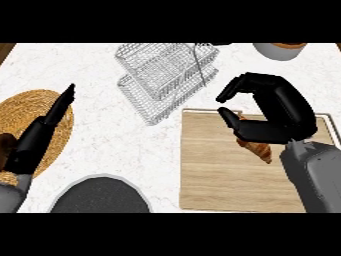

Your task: Pick the croissant from the tray and place it in the tiered basket

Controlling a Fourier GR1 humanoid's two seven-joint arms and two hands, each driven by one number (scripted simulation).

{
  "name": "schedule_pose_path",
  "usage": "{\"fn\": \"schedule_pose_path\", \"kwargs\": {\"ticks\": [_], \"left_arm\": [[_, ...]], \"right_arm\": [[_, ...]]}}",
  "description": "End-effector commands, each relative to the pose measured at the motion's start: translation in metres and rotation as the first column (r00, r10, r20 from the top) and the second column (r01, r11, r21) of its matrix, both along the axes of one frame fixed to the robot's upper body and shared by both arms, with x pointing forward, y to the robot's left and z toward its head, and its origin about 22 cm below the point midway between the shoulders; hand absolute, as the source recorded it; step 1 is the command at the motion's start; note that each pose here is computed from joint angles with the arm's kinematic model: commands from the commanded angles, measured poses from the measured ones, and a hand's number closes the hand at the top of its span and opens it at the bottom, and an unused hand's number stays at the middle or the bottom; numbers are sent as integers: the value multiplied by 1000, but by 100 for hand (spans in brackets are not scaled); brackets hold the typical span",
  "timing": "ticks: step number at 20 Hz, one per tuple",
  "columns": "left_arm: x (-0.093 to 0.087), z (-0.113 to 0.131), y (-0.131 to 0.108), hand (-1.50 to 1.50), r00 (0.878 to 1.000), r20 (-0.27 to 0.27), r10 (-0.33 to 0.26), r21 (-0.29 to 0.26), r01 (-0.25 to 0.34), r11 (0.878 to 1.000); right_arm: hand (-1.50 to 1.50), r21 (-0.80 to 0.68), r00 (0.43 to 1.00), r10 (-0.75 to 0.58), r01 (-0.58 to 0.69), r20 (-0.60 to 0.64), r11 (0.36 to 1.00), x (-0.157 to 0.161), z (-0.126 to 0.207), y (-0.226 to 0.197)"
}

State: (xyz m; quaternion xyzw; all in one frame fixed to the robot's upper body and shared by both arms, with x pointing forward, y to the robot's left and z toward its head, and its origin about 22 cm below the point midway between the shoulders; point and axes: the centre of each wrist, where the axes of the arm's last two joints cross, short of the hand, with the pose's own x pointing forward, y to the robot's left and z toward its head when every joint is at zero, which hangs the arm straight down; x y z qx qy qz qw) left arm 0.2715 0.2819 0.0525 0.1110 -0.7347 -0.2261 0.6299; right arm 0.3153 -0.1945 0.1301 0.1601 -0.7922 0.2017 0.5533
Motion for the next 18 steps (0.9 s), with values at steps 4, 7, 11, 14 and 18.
{"fn": "schedule_pose_path", "kwargs": {"ticks": [4,7,11,14,18], "left_arm": [[-17,-6,-25,0,996,82,31,6,-32,999],[-7,10,-14,0,994,100,36,-10,-35,999],[-11,-4,-20,0,996,80,42,8,-42,999],[-15,-8,-15,0,997,57,47,-1,-48,999],[-19,3,-9,0,998,49,49,9,-50,999]], "right_arm": [[-150,57,992,116,-113,-49,992,36,-29,0],[-150,-109,980,194,-197,-34,974,26,23,-14],[-150,-559,982,170,-183,-76,809,28,64,-36],[-150,-775,989,141,-130,-53,618,18,96,-60],[-150,-895,991,130,-70,-14,440,-4,131,-43]]}}
